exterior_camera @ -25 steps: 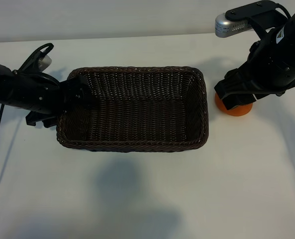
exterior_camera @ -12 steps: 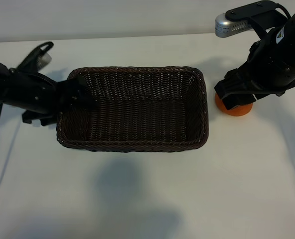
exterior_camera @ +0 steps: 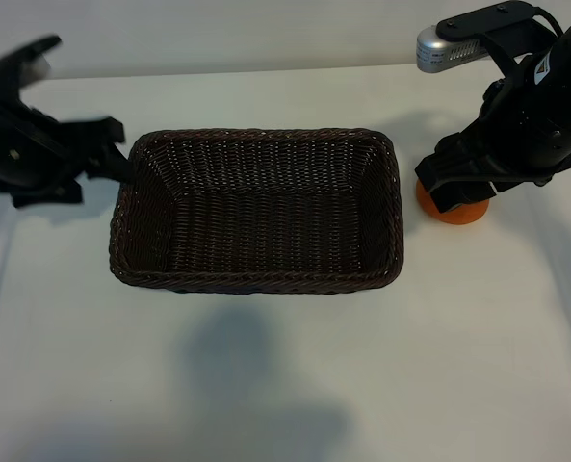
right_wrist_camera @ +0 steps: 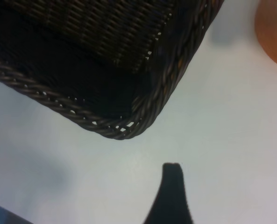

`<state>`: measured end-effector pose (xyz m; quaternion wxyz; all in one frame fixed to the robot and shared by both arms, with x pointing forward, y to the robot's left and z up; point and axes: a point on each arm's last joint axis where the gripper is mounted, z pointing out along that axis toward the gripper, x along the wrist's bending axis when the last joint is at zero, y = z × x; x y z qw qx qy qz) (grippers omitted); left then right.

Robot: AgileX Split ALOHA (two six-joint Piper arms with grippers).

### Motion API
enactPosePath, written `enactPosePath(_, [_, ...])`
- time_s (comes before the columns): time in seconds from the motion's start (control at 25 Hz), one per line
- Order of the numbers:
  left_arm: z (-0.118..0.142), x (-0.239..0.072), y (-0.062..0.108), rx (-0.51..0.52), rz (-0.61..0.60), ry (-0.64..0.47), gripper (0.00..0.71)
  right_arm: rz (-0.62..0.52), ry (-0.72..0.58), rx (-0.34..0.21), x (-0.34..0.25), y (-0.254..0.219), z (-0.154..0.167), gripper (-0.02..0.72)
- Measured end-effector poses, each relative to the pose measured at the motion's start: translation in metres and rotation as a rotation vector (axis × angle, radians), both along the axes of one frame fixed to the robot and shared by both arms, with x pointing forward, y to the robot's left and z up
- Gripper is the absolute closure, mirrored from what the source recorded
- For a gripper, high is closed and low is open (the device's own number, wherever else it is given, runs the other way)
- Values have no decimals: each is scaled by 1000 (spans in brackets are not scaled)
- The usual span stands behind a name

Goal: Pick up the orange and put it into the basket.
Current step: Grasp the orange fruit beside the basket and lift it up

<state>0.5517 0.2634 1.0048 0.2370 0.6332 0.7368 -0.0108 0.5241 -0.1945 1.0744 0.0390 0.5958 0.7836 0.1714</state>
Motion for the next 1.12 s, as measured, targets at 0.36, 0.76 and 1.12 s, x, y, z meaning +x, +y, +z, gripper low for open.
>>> enactPosePath(0.36, [54, 7, 17, 219, -38, -10, 93, -1, 0, 0, 0, 0, 0, 133])
enactPosePath(0.76, [61, -6, 49, 279, -45, 84, 112, -1, 0, 0, 0, 0, 0, 133])
enactPosePath(1.12, [116, -45, 70, 284, 27, -95, 114, 0, 0, 0, 0, 0, 0, 133])
